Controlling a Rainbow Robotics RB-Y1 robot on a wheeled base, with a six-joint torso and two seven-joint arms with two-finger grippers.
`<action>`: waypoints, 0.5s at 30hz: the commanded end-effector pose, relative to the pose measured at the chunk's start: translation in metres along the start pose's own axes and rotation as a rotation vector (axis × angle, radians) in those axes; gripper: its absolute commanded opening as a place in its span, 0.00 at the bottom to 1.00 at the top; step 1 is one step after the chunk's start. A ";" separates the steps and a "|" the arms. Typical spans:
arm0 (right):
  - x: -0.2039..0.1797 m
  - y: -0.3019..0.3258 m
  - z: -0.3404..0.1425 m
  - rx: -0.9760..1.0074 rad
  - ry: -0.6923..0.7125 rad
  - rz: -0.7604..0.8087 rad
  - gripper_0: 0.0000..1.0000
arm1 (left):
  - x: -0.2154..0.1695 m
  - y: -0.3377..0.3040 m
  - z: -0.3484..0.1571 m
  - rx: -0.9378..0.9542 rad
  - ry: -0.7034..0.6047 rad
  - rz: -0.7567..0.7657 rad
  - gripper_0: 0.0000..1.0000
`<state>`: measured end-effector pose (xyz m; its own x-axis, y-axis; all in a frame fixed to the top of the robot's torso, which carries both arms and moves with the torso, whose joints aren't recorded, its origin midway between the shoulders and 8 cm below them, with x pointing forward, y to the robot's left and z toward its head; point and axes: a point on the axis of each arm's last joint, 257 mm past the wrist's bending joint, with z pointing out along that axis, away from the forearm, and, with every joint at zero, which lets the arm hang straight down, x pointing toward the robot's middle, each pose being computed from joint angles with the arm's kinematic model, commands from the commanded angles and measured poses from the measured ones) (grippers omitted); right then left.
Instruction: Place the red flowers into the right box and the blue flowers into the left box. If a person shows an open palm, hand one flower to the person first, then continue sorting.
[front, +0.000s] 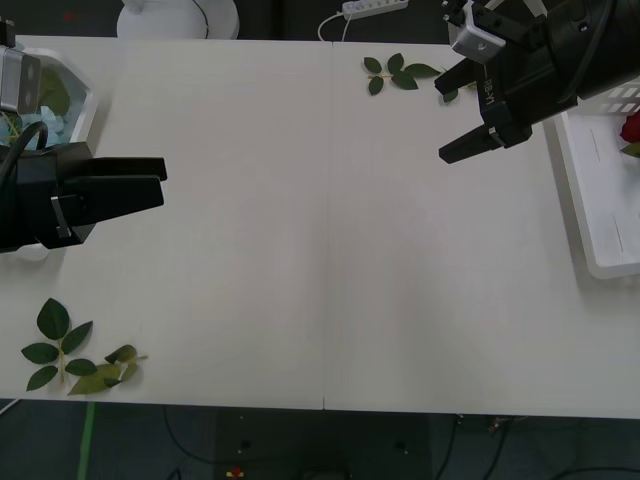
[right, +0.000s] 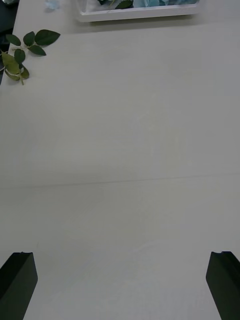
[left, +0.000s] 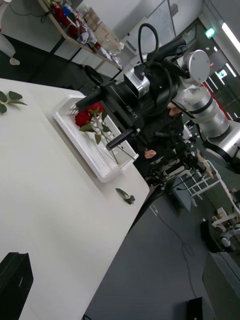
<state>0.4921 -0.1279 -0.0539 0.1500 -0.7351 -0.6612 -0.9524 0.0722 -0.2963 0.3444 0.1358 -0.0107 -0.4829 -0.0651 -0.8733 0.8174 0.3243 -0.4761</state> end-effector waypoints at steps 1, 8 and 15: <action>0.002 -0.004 -0.008 0.017 0.006 0.028 1.00 | 0.000 -0.030 0.007 0.050 0.063 0.102 1.00; 0.002 -0.004 -0.008 0.017 0.006 0.028 1.00 | 0.004 -0.034 0.007 0.065 0.073 0.095 1.00; 0.002 -0.004 -0.008 0.017 0.006 0.028 1.00 | 0.003 -0.033 0.007 0.064 0.067 0.086 1.00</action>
<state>0.4919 -0.1279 -0.0547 0.1493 -0.7358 -0.6606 -0.9528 0.0717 -0.2952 0.3288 0.1262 -0.0095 -0.4823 -0.0294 -0.8755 0.8343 0.2894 -0.4693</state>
